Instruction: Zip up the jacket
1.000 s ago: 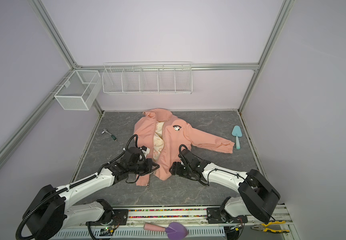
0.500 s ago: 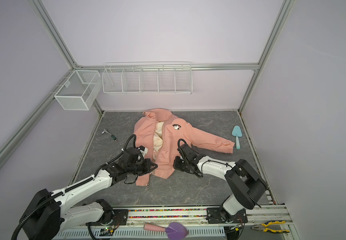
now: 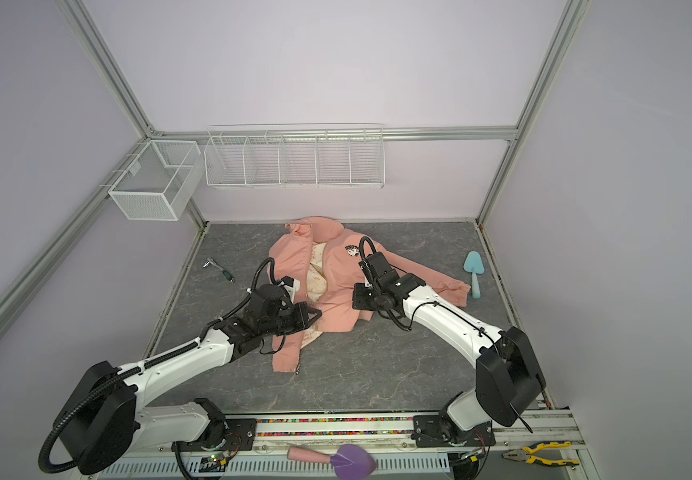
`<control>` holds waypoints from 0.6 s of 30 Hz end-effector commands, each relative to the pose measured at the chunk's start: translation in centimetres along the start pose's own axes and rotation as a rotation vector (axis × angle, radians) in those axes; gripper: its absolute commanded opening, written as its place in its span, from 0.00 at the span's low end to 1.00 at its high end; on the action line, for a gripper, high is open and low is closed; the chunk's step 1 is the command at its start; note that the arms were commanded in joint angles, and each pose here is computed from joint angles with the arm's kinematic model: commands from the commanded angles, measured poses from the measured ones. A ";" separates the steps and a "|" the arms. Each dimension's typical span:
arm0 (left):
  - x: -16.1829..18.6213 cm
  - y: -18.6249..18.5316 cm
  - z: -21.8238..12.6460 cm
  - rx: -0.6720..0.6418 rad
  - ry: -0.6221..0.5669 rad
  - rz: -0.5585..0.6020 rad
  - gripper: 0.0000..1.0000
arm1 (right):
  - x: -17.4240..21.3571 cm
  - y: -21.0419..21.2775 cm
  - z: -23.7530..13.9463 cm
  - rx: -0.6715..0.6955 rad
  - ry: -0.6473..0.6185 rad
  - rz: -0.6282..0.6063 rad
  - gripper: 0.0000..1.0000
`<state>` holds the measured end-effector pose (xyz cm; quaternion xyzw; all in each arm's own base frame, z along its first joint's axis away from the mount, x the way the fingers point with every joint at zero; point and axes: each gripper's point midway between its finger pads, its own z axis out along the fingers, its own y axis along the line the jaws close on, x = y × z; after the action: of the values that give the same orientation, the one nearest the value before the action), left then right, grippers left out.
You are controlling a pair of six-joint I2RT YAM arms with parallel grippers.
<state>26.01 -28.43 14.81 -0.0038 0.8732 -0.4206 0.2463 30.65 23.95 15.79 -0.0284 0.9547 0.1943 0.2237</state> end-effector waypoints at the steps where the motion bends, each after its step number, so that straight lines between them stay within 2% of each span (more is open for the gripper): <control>1: -2.6 -4.2 0.0 0.087 -0.090 0.082 0.00 | -1.0 -1.9 -3.1 0.108 -0.020 -0.096 0.07; 6: -3.4 -5.1 0.0 0.096 -0.130 0.117 0.00 | -2.2 -2.3 -3.6 0.118 -0.040 -0.131 0.09; 12: -1.8 -1.8 2.6 0.019 -0.076 0.104 0.00 | 0.5 -2.9 1.2 0.091 0.090 -0.109 0.07; 18: -0.2 1.0 3.7 -0.026 -0.056 0.079 0.00 | 2.5 -3.5 4.3 0.071 0.144 -0.071 0.09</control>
<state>27.60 -30.66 12.54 0.0188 0.8740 -0.4024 0.2719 30.60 21.78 10.55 -0.0697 0.9752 0.1307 0.1646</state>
